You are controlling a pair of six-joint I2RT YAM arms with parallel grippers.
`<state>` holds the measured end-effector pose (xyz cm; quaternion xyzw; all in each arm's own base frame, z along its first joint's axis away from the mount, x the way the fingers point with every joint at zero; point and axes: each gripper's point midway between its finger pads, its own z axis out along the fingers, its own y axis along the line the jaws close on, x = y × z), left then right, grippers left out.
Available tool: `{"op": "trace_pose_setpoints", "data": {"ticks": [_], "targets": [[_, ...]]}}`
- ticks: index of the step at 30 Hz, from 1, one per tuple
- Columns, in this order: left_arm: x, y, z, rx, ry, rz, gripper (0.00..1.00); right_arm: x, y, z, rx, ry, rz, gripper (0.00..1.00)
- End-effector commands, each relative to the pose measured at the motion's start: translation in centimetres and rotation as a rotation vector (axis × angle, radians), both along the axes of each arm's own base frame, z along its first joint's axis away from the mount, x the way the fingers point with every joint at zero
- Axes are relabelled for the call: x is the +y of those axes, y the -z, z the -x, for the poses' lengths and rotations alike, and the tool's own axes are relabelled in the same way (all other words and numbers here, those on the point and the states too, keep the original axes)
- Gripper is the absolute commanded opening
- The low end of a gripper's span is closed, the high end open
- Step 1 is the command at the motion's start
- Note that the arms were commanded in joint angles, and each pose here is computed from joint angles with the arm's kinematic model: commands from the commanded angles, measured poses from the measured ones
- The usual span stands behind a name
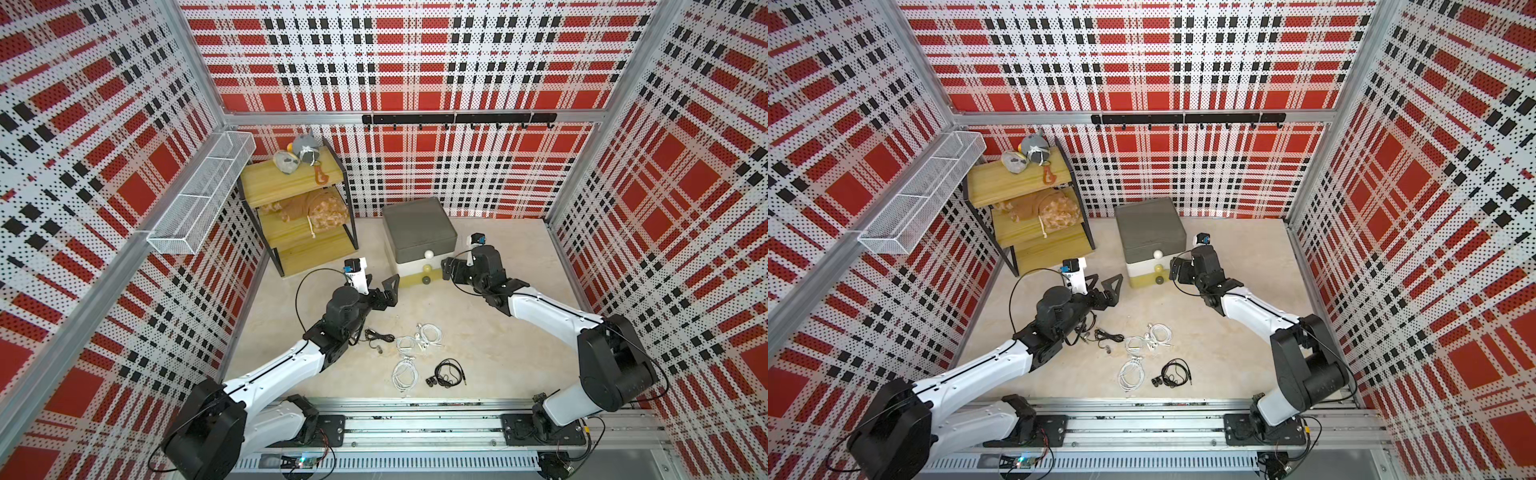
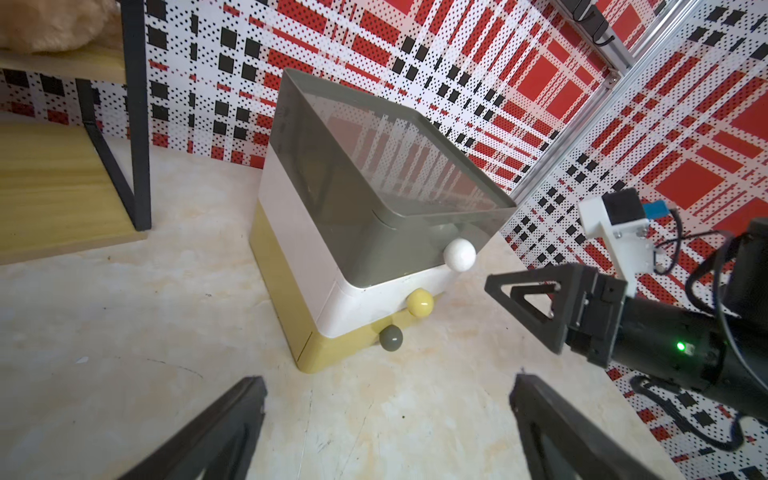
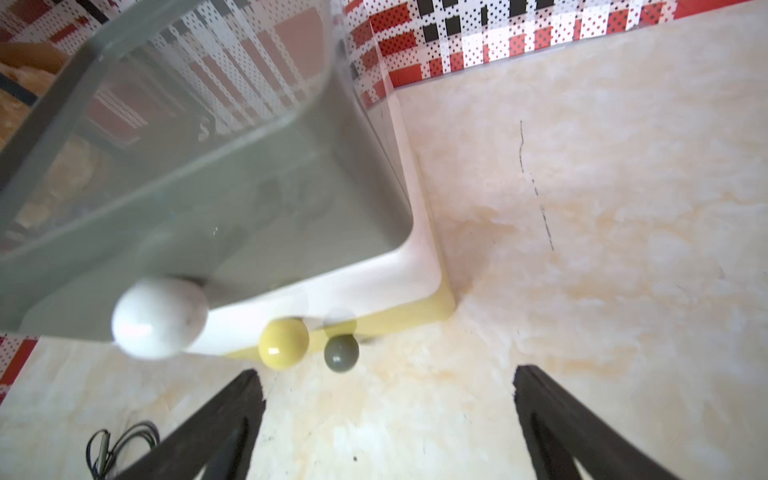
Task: Place the wired earphones into the drawer by color
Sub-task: Close the drawer in the storage box, then open the drawer in the storage box.
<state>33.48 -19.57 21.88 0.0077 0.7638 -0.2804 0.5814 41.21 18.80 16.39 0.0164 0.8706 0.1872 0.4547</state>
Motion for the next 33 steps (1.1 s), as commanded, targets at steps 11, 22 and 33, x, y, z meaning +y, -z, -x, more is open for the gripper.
{"op": "trace_pose_setpoints", "data": {"ticks": [11, 22, 33], "targets": [[1.3, 2.7, 1.2, -0.148, 0.025, -0.098, 0.99, 3.0, 0.3, 2.5, -0.052, -0.154, -0.21, 0.94], [2.1, 1.8, 2.2, -0.196, 0.011, -0.103, 0.99, 7.4, 1.0, 0.5, -0.041, -0.153, -0.259, 0.86], [2.4, 1.6, 2.3, -0.202, -0.003, -0.098, 0.99, 8.2, 2.1, -1.2, -0.014, -0.083, -0.298, 0.7]]}}
